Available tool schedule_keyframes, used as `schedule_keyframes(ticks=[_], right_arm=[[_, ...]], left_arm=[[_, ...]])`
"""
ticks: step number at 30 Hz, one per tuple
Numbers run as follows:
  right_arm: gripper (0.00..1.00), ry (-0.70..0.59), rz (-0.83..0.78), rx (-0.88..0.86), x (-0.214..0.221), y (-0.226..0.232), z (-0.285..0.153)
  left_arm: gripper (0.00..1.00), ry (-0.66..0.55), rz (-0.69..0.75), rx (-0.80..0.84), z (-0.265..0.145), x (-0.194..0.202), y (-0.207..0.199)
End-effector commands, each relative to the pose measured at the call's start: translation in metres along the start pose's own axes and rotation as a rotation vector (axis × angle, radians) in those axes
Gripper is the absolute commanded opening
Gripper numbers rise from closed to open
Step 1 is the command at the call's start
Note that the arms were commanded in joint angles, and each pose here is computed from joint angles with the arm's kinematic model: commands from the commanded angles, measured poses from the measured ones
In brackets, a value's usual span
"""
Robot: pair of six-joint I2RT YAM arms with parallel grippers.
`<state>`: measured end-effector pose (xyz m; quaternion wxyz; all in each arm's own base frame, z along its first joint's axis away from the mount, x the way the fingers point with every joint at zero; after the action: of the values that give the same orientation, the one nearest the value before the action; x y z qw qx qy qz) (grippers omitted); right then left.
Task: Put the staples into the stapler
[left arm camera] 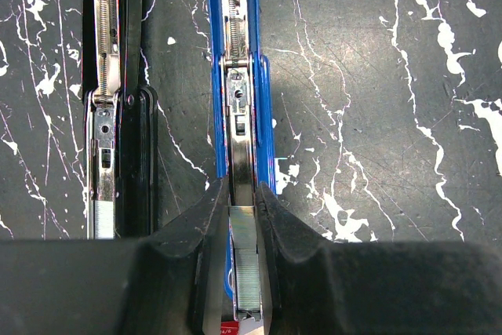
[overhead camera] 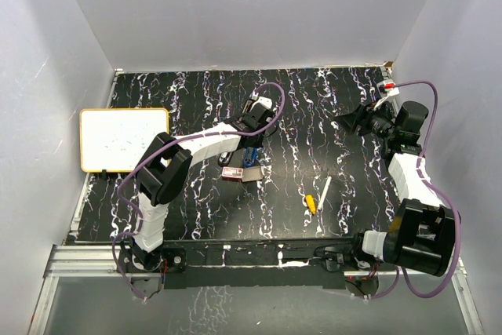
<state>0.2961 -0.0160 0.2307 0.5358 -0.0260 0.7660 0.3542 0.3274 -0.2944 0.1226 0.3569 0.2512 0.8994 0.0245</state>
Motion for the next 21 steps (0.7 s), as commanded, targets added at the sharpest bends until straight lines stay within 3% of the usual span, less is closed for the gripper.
schedule_keyframes(ticks=[1,14,21], right_arm=[[0.58,-0.048,-0.057,-0.018,-0.010,0.005,-0.003],[0.58,-0.052,-0.056,-0.017,-0.011,0.004,-0.004],[0.58,-0.054,-0.043,-0.009,-0.011,0.003,-0.004]], left_arm=[[0.16,0.017,0.023,0.007,-0.006,0.004,0.000],[0.27,0.007,0.025,0.003,-0.008,-0.002,0.000],[0.34,-0.065,0.035,-0.001,-0.023,-0.023,0.007]])
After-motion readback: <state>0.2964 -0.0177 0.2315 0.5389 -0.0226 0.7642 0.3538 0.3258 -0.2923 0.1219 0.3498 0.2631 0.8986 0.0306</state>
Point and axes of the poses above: each gripper's point midway between its finger pads, its own z axis out along the fingers, its own y axis along the line the jaws close on, x = y × z, the point moved 9 cm from there along -z, back along the fingers, and after that the axes turned 12 degrees about z, right-handed, at the moved point
